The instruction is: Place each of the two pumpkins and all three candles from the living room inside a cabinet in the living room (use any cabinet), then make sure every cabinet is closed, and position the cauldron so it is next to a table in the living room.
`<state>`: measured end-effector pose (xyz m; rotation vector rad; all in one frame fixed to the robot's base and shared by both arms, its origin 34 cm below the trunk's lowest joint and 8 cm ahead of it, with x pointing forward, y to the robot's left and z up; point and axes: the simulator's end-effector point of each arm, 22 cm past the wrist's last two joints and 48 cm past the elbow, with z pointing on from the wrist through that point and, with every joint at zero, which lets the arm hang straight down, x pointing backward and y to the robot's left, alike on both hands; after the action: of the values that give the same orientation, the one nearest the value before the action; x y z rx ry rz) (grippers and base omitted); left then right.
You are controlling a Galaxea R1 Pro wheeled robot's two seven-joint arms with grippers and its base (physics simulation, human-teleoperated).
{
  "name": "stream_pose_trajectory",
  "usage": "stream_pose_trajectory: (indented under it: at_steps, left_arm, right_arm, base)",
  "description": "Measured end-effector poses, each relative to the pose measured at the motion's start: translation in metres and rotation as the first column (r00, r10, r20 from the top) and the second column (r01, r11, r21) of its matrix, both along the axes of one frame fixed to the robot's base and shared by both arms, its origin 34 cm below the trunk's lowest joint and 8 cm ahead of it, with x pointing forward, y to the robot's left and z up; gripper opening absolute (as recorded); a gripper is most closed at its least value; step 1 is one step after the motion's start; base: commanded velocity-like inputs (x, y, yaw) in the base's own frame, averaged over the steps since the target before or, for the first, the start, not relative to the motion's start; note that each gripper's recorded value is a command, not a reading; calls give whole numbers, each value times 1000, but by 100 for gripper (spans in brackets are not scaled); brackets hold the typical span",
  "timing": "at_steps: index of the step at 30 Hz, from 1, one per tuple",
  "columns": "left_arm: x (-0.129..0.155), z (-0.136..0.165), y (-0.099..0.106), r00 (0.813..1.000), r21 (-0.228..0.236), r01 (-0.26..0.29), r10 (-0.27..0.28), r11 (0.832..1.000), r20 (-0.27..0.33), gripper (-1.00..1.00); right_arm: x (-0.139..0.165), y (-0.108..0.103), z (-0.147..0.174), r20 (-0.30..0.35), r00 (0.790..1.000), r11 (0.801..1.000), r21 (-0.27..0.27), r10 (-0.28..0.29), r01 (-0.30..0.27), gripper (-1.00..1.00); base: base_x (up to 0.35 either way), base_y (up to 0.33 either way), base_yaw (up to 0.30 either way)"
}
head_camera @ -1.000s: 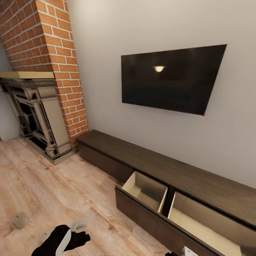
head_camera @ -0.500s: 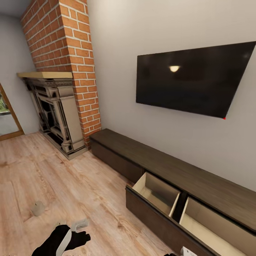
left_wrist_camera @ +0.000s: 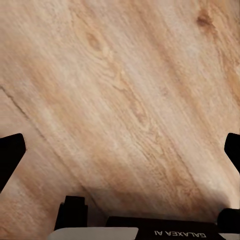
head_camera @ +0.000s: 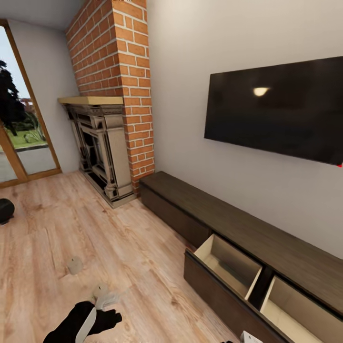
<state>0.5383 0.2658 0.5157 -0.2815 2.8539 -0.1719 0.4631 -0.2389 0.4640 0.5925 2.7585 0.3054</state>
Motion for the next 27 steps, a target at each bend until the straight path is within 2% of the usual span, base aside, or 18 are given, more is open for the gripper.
stream_pose_trajectory:
  at_steps: [27]
  left_arm:
    - [2,1,1,1000,2,-2,2,1000,9,100]
  right_arm:
    - [0,0,0,1,1000,1000,0,0,0,100]
  base:
    - [0,0,292]
